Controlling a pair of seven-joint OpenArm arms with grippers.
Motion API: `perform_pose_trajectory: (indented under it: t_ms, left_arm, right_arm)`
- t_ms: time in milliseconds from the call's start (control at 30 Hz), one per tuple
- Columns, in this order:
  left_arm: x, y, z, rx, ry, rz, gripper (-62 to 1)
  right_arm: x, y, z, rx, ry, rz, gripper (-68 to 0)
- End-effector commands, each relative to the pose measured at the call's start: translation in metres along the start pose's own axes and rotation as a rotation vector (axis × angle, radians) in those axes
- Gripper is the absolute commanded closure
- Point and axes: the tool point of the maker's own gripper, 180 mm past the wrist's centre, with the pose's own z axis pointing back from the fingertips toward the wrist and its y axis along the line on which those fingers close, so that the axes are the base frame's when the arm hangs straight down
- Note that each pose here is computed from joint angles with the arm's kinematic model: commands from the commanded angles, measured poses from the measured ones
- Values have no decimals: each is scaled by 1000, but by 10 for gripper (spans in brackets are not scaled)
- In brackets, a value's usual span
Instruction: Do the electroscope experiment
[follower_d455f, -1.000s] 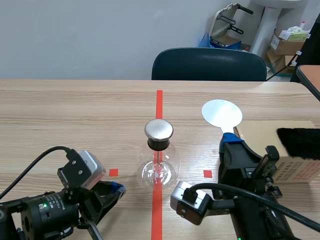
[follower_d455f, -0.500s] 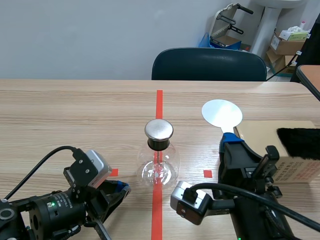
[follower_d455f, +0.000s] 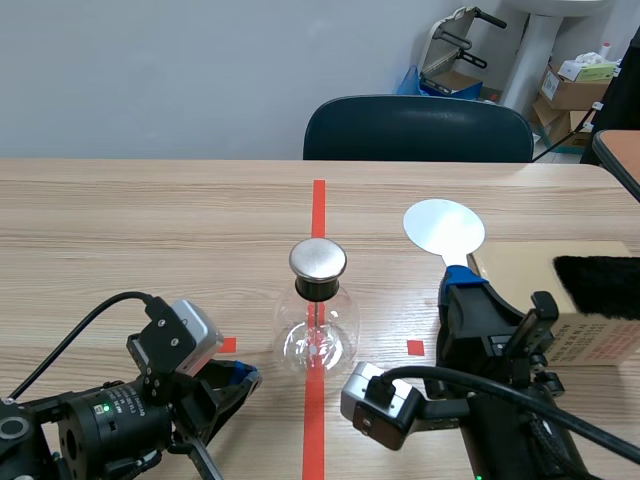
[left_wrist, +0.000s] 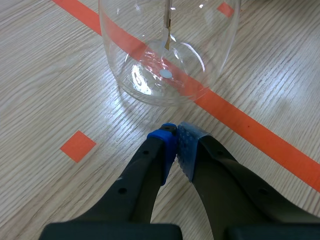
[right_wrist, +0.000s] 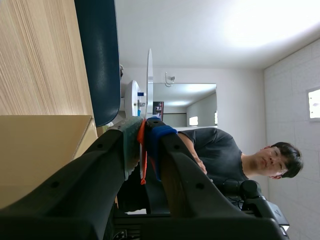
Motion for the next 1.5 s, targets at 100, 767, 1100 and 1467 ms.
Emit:
perform_pose_trajectory:
  t_ms: [100, 767, 1100, 1467]
  left_arm:
    - [8, 1, 0, 0, -27, 1, -25]
    - [8, 4, 0, 14, -29, -3, -25]
    - [8, 4, 0, 14, -28, -3, -25]
    - [9, 4, 0, 14, -31, -3, -25]
  right_arm:
    - [-4, -9, -5, -37, 9, -3, -10]
    - [-4, -9, -5, -37, 9, -2, -10]
    - [-4, -9, -5, -37, 9, -2, -10]
    - [-4, -9, -5, -37, 9, -2, -10]
